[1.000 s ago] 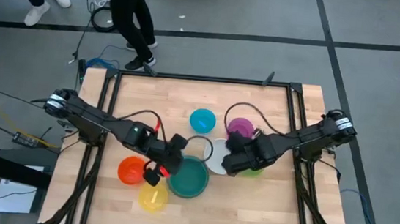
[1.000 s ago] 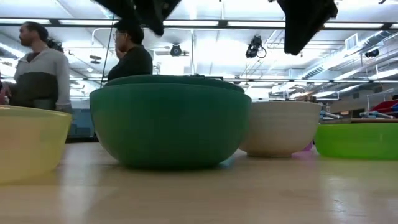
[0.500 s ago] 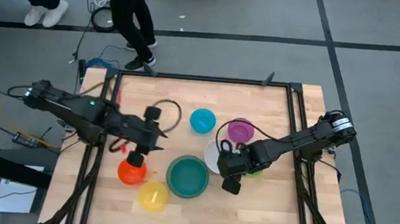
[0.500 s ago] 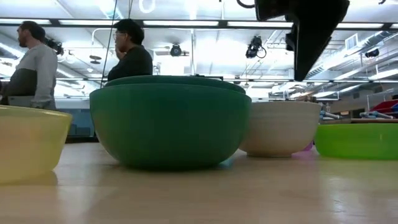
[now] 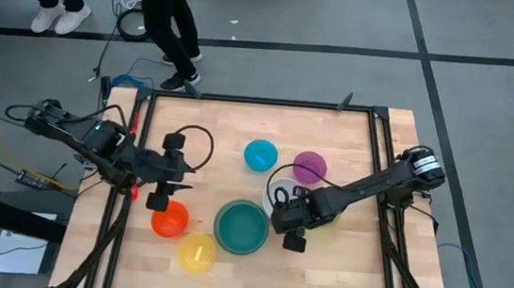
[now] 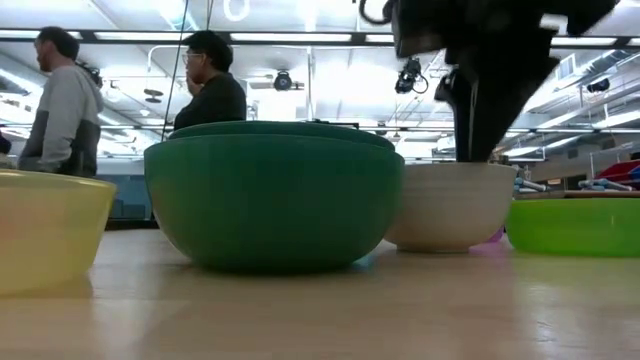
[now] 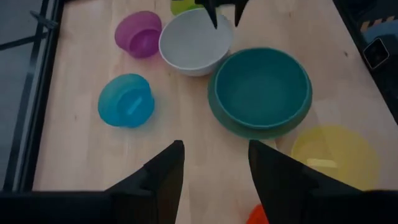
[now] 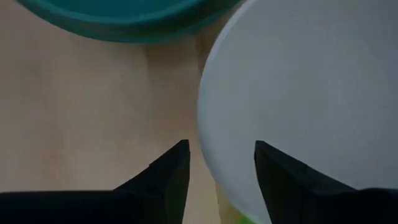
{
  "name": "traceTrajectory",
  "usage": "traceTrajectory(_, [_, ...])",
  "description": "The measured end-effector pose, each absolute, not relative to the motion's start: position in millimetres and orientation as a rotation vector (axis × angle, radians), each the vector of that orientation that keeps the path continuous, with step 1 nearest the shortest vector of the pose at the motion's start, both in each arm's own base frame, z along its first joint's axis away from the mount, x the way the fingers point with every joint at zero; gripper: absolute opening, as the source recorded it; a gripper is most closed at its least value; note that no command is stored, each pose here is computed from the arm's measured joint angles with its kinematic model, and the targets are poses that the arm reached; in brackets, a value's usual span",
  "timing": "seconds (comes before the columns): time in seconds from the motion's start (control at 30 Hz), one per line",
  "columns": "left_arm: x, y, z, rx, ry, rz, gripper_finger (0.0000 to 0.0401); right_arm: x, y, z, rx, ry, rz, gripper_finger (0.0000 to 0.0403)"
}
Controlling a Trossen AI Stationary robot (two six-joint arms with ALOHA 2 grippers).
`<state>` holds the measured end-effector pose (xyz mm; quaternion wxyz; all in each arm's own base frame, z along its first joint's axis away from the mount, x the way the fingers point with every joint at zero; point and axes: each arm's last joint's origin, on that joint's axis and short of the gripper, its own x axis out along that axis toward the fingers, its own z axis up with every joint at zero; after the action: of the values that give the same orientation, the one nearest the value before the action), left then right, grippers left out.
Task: Nest bowls inside each other
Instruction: Stack the white bowl on top of the dark green bowl
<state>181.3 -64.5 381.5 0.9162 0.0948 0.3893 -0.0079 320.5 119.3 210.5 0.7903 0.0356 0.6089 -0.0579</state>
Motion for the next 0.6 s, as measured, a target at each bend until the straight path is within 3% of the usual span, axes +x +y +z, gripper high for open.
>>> traceTrajectory(0.33, [181.3, -63.1, 380.7, 0.223, 0.804, 0.032, 0.0188, 336.1, 115.0, 160.3, 0.042, 1.443, -0.188, 0.0157])
traceTrajectory(0.43, [174.3, -59.4, 380.0, 0.233, 0.834, 0.065, 0.0188, 335.3, 113.4, 159.4, 0.018, 1.488, -0.172, 0.011])
traceTrajectory(0.53, [165.8, -55.3, 381.8, 0.189, 0.837, 0.112, 0.0188, 333.5, 116.4, 172.5, -0.027, 1.531, -0.136, 0.0033])
traceTrajectory(0.6, [160.8, -52.6, 383.1, 0.161, 0.832, 0.149, 0.0188, 331.3, 118.8, 186.2, -0.067, 1.557, -0.122, 0.0013])
